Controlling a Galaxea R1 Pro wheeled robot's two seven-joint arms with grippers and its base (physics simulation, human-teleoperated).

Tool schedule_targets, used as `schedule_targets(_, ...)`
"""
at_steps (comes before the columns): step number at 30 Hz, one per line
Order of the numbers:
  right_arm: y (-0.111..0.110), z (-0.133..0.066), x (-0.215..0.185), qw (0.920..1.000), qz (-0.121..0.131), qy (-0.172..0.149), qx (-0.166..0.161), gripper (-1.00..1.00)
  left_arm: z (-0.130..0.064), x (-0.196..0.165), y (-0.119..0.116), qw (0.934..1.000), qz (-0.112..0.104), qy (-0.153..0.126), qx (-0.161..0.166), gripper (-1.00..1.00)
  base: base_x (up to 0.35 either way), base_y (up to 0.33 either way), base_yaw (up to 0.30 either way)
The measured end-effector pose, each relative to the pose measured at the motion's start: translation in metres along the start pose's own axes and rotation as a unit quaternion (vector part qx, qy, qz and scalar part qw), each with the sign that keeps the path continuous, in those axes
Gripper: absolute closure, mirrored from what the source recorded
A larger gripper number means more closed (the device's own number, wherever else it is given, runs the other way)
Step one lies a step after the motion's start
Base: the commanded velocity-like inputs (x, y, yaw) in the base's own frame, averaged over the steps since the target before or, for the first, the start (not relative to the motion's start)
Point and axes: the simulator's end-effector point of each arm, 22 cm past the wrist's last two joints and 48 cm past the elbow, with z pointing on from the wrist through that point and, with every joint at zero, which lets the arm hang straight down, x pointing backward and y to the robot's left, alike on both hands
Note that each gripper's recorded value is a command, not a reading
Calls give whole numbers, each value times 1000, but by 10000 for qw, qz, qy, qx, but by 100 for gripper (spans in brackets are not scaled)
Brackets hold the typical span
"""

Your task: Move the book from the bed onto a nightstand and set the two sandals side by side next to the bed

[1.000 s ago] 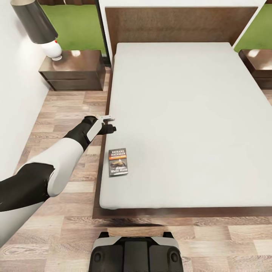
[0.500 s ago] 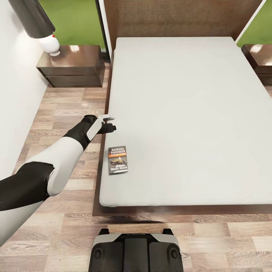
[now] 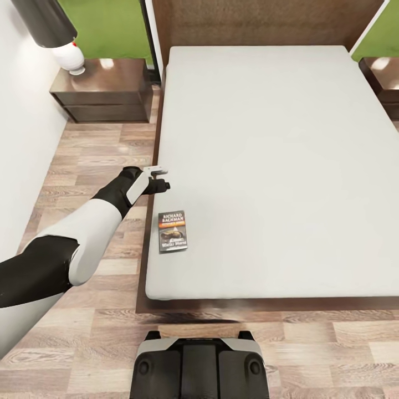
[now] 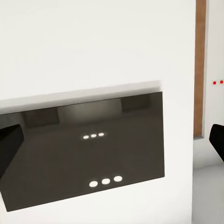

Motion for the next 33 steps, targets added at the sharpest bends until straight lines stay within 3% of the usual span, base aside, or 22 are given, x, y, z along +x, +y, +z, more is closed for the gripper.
schedule_targets(33, -1, -4, 24, 9996, -70, 271, 8, -100, 31, 24, 4, 9997, -13, 223, -17, -100, 0, 0, 0)
